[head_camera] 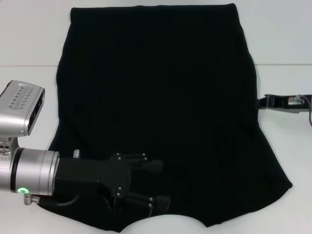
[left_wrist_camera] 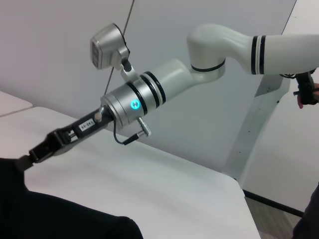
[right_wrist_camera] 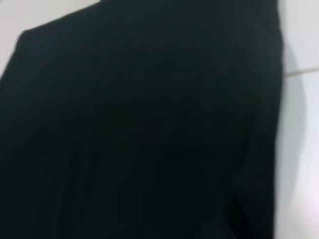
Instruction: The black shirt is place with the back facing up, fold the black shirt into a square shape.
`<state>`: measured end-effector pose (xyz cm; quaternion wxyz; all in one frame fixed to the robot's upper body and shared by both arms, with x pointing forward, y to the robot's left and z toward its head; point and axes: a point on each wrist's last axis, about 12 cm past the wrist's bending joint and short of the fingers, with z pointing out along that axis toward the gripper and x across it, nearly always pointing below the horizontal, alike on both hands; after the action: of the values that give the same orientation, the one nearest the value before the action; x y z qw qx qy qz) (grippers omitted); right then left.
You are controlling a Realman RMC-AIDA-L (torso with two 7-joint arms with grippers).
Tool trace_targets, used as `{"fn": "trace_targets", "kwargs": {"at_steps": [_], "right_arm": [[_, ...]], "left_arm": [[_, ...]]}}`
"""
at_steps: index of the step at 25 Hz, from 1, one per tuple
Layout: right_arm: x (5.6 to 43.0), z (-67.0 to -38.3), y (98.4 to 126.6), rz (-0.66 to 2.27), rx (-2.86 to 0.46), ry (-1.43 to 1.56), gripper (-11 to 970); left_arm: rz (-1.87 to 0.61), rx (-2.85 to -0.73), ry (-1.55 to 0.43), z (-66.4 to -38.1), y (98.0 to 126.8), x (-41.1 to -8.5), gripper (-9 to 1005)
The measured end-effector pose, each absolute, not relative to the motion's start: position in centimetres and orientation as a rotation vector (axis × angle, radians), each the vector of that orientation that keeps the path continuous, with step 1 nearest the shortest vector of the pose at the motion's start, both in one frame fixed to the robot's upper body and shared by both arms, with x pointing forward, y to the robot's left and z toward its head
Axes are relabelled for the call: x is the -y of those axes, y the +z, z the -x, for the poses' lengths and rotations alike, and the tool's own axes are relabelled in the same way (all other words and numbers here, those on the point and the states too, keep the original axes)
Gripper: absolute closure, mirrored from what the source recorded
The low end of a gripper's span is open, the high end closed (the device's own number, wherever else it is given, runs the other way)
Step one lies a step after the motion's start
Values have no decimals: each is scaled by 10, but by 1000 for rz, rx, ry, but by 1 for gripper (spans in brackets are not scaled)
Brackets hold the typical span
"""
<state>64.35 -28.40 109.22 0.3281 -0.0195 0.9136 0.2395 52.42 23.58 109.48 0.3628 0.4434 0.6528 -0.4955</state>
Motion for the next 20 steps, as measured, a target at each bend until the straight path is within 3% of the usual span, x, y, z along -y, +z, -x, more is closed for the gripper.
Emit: {"fn": "trace_targets", "kwargs": {"at_steps": [20], "right_arm": [[230, -661, 1111, 163, -2323, 728, 874]], "left_arm": [[-1104, -1688, -1272, -525, 1096, -241, 104]]}}
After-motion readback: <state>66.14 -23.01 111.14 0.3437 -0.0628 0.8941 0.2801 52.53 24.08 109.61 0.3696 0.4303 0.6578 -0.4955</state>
